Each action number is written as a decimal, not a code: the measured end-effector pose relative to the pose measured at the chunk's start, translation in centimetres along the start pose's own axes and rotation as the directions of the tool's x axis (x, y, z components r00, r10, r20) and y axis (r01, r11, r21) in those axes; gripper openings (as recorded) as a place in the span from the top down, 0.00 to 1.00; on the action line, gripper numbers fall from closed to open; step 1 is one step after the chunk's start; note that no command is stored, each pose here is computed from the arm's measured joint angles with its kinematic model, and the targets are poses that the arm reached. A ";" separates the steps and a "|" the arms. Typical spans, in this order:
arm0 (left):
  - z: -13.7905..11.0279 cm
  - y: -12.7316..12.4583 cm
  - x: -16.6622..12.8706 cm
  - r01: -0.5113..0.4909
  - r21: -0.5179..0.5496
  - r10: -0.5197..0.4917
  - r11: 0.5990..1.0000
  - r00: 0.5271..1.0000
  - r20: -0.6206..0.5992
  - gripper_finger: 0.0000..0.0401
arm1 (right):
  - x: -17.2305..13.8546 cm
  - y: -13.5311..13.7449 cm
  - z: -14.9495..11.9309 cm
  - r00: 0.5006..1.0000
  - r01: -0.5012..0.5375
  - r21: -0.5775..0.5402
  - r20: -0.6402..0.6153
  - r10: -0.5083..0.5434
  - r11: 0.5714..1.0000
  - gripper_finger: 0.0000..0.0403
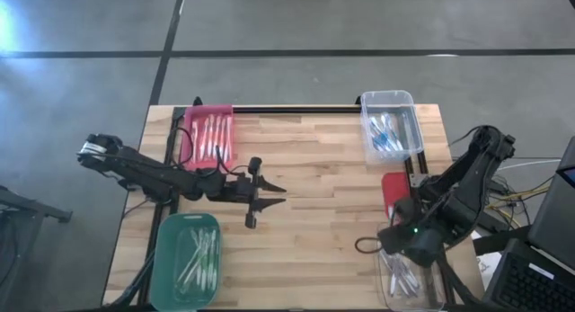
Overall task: Pick & Place Toothbrushes
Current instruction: Put the violet toothbrush into the bottom transparent bin, then put the orange toothbrush into the pink bin
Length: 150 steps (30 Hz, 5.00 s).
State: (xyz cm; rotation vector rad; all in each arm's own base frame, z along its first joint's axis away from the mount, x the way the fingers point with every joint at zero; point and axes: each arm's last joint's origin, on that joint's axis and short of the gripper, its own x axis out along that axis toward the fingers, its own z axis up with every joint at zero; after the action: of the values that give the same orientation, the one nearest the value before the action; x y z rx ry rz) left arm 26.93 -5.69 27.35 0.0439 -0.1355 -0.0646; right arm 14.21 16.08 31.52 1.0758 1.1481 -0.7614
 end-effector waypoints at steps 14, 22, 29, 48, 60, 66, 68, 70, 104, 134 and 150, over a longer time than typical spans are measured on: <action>-0.1 0.0 0.0 0.001 0.001 -0.001 1.000 1.000 -0.004 0.72 | 3.2 0.1 -2.6 0.956 0.249 -0.002 -0.161 -0.246 0.969 0.94; -0.1 0.0 0.0 0.001 0.001 -0.001 1.000 1.000 -0.006 0.72 | 5.6 -0.1 -3.0 0.960 0.212 -0.004 -0.187 -0.209 0.977 0.94; -0.2 0.0 0.0 0.002 0.002 -0.002 1.000 1.000 -0.012 0.72 | 8.2 -1.0 -3.2 0.949 0.219 -0.007 -0.232 -0.214 0.976 0.94; -0.2 0.0 -0.1 0.002 -0.001 -0.002 1.000 1.000 -0.013 0.72 | 10.1 -1.9 -3.1 0.940 0.229 -0.009 -0.258 -0.223 0.973 0.77; -0.2 0.0 -0.1 0.002 -0.001 -0.002 1.000 1.000 -0.013 0.72 | 6.5 -0.9 -2.9 0.942 0.159 0.008 -0.300 -0.149 0.987 0.67; -0.2 0.0 -0.1 0.002 -0.001 -0.002 1.000 1.000 -0.013 0.72 | 4.0 0.0 -2.1 0.968 0.129 0.032 -0.220 -0.119 0.991 0.67; -0.2 0.0 -0.1 0.002 0.001 -0.002 1.000 1.000 -0.013 0.72 | 3.3 0.6 -1.6 0.985 0.071 0.030 -0.162 -0.065 0.997 0.69; -0.2 0.0 -0.1 0.002 0.006 -0.002 1.000 1.000 -0.013 0.72 | 2.5 1.3 -1.1 0.994 0.006 0.012 -0.109 -0.005 1.000 0.71; -0.3 0.7 -2.6 0.085 0.074 0.031 0.994 0.429 -0.903 0.72 | 1.5 5.1 13.2 0.954 0.111 -0.524 0.293 0.057 0.844 0.83; -5.2 7.6 -5.8 0.205 0.050 0.077 0.978 -0.126 -0.989 0.54 | 0.6 3.3 24.2 0.871 0.241 -0.533 0.488 0.062 0.811 0.64; -10.1 6.8 -5.0 0.248 0.037 0.081 0.968 -0.168 -0.982 0.54 | 0.5 3.3 24.6 0.863 0.252 -0.552 0.500 0.074 0.795 0.69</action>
State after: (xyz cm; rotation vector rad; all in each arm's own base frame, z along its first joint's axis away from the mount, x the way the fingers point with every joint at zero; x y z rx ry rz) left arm 23.78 1.82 17.01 0.3385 1.6023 -0.1395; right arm 25.49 -5.94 33.07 0.2462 0.8909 -0.6283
